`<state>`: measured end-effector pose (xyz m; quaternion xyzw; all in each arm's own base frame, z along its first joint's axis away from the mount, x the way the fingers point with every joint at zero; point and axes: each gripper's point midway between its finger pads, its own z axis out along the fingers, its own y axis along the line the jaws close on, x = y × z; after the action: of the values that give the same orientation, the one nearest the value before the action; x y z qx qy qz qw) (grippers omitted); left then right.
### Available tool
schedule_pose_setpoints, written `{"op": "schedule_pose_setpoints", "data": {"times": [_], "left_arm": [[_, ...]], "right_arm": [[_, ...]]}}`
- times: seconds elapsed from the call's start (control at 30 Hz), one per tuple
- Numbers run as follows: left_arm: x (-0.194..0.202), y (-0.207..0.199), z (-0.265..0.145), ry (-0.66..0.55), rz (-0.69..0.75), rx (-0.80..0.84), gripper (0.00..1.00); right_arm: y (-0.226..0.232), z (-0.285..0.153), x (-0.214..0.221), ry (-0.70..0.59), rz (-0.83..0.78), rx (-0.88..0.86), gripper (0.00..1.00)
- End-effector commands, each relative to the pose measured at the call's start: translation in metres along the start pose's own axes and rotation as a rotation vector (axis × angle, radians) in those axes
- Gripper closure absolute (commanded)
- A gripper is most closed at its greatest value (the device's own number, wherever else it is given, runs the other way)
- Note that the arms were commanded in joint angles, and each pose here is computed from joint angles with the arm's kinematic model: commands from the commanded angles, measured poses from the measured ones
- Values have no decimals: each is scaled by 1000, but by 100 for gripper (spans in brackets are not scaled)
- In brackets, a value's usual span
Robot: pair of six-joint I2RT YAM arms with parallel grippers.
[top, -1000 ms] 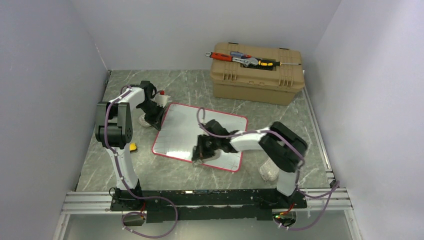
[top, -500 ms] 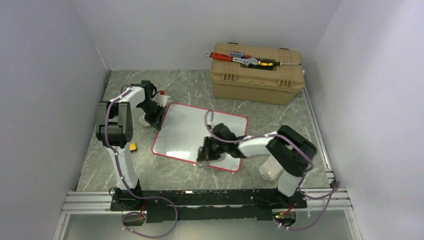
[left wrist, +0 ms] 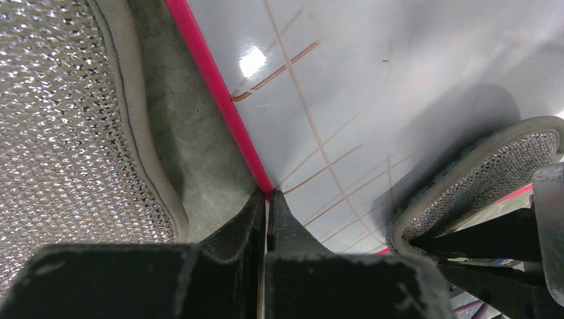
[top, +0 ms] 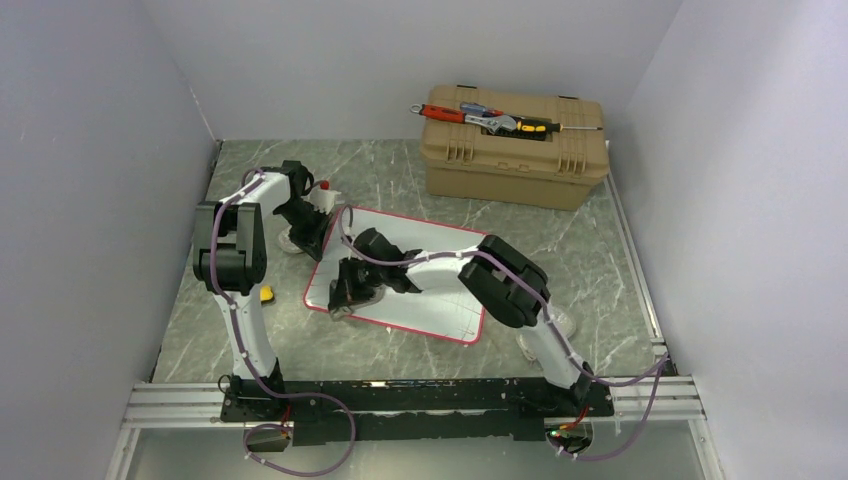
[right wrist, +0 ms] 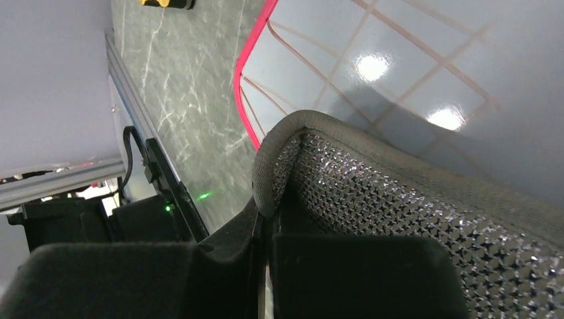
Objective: Erase the whiteboard
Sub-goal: Hold the whiteboard at the center of the board.
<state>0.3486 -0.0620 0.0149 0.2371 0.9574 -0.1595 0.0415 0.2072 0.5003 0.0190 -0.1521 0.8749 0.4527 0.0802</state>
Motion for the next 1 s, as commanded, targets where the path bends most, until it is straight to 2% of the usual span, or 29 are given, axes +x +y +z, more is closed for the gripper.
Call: {"op": "schedule_pose_setpoints", "data": {"times": [0.0, 0.07, 0.13, 0.23, 0.3, 0.37, 0.5, 0.6, 0.67, 0.87, 0.97], "left_arm": [[30, -9, 42, 133, 4, 49, 97], [30, -10, 41, 135, 8, 50, 97], [29, -8, 39, 131, 14, 44, 97], [29, -7, 38, 131, 18, 39, 97], [29, -6, 38, 129, 19, 40, 97], [30, -6, 40, 135, 16, 43, 97], [30, -7, 40, 138, 8, 46, 97], [28, -8, 40, 138, 4, 47, 97], [28, -8, 40, 137, 6, 46, 97], [29, -7, 38, 136, 17, 44, 97], [29, -7, 38, 136, 18, 44, 97]], "right_arm": [[-116, -13, 83, 180, 114, 361, 100], [-136, -50, 95, 137, 182, 389, 100], [-165, -93, 126, 115, 274, 427, 100], [-183, -119, 148, 97, 321, 467, 100], [-181, -105, 149, 131, 309, 471, 100], [-167, -72, 134, 162, 253, 457, 100], [-123, 4, 93, 211, 112, 396, 100], [-96, 32, 76, 237, 49, 355, 100], [-101, 19, 71, 212, 86, 364, 100], [-184, -93, 110, 48, 359, 444, 100], [-192, -84, 106, 66, 373, 457, 100]]}}
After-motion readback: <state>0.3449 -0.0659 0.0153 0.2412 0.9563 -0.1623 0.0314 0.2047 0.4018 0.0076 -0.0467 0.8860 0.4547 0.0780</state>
